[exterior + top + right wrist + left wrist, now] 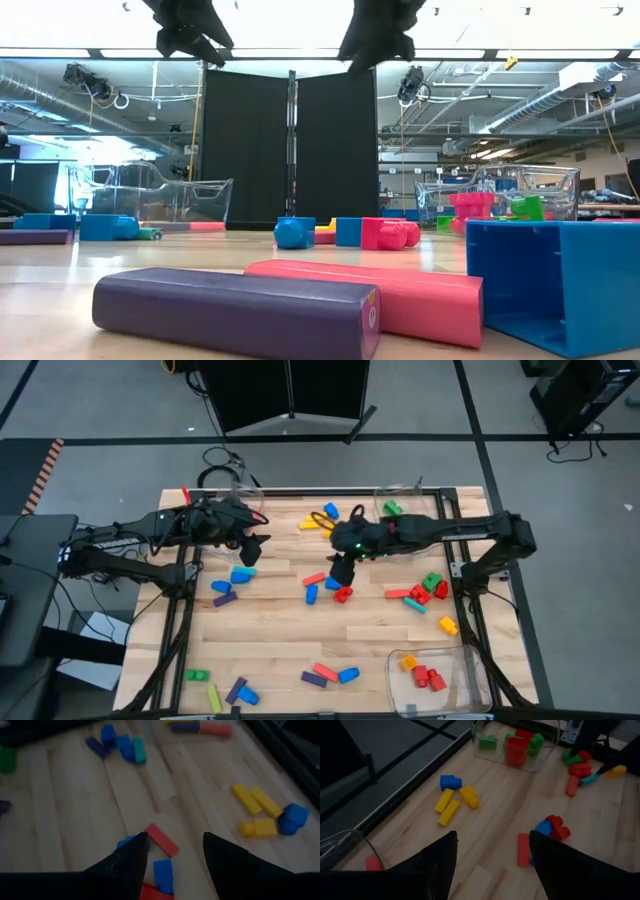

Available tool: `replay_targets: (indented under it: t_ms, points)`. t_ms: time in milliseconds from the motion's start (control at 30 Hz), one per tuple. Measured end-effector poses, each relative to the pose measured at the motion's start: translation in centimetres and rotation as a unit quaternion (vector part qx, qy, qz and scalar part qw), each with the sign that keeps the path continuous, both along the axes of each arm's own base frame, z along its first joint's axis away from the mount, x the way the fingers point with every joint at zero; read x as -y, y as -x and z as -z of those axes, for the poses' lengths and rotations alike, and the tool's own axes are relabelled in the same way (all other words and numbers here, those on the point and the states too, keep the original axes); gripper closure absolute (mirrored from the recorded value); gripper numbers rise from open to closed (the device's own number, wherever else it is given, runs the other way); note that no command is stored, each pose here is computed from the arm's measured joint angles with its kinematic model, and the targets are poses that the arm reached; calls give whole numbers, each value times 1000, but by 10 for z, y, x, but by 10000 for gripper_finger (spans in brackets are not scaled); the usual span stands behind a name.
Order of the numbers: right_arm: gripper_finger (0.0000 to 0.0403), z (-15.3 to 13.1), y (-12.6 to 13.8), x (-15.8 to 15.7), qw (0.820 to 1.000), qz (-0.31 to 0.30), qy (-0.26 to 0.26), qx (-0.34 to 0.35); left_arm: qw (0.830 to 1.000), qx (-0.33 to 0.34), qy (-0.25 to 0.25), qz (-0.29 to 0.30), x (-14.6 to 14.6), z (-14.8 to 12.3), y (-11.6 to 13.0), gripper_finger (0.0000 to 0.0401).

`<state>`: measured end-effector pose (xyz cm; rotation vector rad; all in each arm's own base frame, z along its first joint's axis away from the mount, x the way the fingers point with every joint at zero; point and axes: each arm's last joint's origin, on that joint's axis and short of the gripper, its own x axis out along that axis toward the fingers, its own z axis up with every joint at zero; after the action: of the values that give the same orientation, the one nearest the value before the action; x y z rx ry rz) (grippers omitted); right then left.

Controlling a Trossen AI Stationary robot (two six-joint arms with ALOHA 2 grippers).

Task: Sort blocks by size
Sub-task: Put the blue 1 stud game piece into the bottom transparent bin

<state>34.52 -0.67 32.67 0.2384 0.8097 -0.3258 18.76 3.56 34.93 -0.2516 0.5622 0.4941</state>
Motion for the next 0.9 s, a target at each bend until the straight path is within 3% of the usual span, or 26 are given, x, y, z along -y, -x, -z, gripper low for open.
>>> replay_targets:
  t_ms: [167, 333, 633, 900]
  points:
    - [203, 25, -14, -1, 999, 15, -20, -39, 1000, -4, 9, 7, 5, 1, 0, 149]
    - [198, 49, -26, -2, 996, -7, -32, -78, 999, -26, 25, 25, 12, 5, 2, 149]
    - [139, 107, -48, 6, 983, -21, -83, -161, 998, -42, 27, 36, 17, 8, 3, 149]
    - [110, 119, -54, 10, 982, -21, -75, -169, 998, -47, 16, 43, 17, 8, 4, 149]
